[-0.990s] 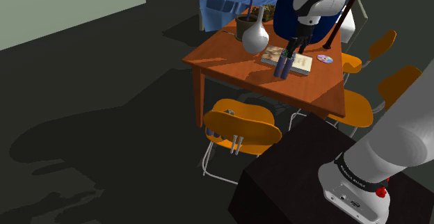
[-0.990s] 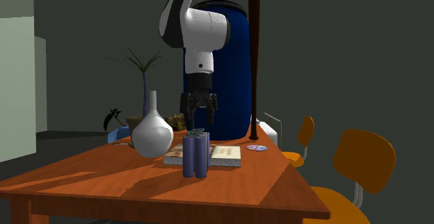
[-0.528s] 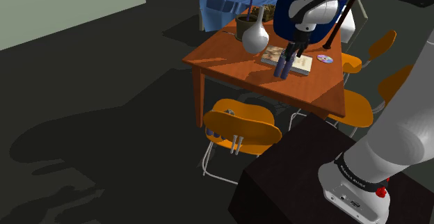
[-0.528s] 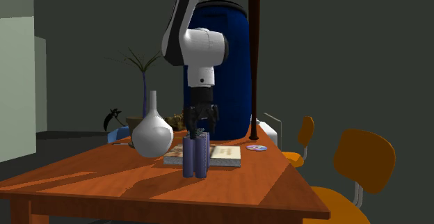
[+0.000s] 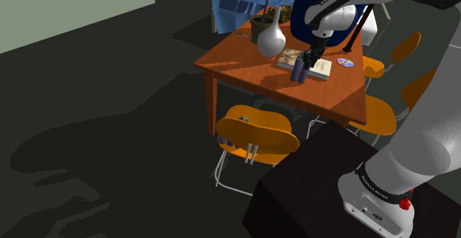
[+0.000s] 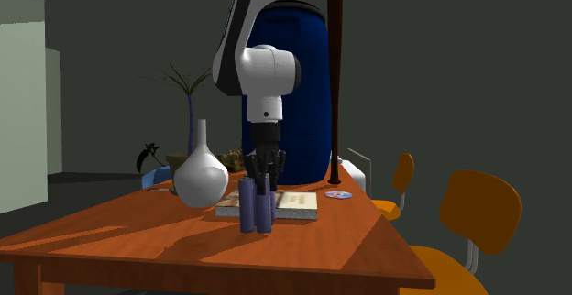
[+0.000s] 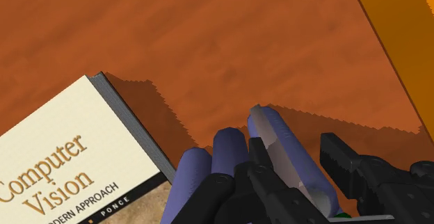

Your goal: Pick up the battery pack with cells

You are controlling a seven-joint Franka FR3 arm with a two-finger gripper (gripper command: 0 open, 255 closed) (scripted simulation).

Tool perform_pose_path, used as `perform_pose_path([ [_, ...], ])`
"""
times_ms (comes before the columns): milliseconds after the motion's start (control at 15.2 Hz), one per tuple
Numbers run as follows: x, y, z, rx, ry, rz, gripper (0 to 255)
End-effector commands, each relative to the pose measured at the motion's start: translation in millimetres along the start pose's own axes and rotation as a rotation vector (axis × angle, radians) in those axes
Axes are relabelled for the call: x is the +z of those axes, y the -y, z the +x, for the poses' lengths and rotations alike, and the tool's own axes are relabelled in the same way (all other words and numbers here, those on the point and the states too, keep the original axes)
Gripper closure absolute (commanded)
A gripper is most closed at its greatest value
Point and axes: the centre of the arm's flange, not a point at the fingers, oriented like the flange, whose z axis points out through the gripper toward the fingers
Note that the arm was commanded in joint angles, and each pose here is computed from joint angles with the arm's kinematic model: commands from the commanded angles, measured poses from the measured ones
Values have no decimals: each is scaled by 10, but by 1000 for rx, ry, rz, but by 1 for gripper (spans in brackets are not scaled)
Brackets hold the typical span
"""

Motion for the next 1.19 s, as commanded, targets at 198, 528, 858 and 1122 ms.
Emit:
perform_pose_path([
  [198,8,2,2,0,0,0,255],
  [528,-153,0,-6,0,0,0,255],
  [858,-416,-2,-15,0,0,0,255],
  [1122,-628,-3,-23,0,0,0,255],
])
